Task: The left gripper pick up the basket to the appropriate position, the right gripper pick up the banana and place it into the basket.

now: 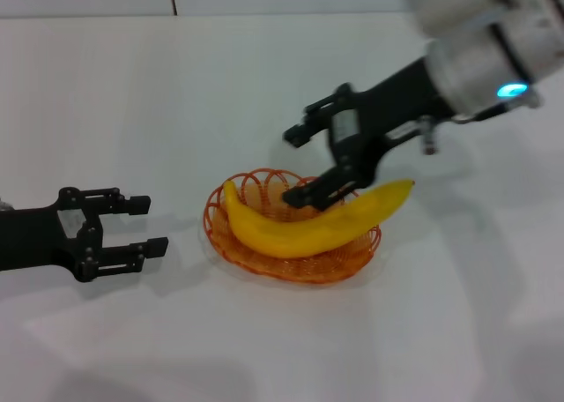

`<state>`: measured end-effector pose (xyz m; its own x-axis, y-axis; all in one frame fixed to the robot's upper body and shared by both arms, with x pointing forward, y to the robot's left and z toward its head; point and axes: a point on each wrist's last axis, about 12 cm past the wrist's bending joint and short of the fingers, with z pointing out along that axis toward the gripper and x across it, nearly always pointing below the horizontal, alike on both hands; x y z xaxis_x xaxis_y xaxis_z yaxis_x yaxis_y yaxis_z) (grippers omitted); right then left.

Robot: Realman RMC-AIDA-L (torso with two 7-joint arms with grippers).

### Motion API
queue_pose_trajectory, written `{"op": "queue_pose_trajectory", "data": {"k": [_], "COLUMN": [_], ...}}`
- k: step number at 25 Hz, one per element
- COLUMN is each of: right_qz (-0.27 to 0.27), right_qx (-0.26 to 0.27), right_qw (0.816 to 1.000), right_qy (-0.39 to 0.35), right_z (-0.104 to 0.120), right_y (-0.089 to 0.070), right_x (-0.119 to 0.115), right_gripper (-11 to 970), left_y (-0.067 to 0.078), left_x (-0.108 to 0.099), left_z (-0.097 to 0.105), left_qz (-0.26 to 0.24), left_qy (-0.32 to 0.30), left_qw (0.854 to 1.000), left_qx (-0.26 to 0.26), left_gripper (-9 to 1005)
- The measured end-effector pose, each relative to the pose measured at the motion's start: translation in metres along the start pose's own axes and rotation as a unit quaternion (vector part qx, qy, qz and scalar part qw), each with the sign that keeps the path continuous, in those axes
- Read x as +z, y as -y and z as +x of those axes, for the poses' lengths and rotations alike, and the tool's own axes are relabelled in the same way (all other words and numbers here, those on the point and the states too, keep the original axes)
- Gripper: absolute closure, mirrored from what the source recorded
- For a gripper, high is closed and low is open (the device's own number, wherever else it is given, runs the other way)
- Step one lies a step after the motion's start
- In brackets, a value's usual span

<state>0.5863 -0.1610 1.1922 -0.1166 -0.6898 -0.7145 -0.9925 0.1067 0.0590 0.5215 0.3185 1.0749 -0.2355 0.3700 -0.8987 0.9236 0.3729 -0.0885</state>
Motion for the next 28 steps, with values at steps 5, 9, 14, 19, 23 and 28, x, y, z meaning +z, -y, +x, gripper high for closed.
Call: {"op": "queue_pose_trajectory", "data": {"k": [5, 9, 14, 19, 23, 28], "right_qz": [0.011, 0.031, 0.044, 0.057, 0.070, 0.081], "right_qx": [0.005, -0.011, -0.055, -0.027, 0.015, 0.049], "right_qw": [0.997, 0.991, 0.986, 0.990, 0.987, 0.985], "right_qy": [0.073, 0.132, 0.150, 0.125, 0.144, 0.145], "right_z": [0.028, 0.057, 0.102, 0.155, 0.181, 0.194], "right_y": [-0.009, -0.019, -0.040, -0.054, -0.057, -0.056], "right_x": [-0.038, -0.068, -0.086, -0.078, -0.067, -0.055], "right_gripper": [117, 117, 118, 120, 121, 125], "left_y": [0.001, 0.002, 0.001, 0.001, 0.001, 0.002], "left_x": [-0.001, -0.002, -0.001, 0.000, 0.001, 0.003], "left_z": [0.002, 0.004, 0.002, 0.001, 0.001, 0.001], "left_qz": [-0.002, -0.003, -0.004, -0.003, -0.003, -0.001], "left_qy": [0.001, -0.001, 0.002, 0.002, 0.004, 0.006], "left_qw": [1.000, 1.000, 1.000, 1.000, 1.000, 1.000], "left_qx": [-0.003, -0.005, 0.001, 0.002, 0.003, 0.006], "left_gripper": [316, 316, 316, 316, 317, 318]}}
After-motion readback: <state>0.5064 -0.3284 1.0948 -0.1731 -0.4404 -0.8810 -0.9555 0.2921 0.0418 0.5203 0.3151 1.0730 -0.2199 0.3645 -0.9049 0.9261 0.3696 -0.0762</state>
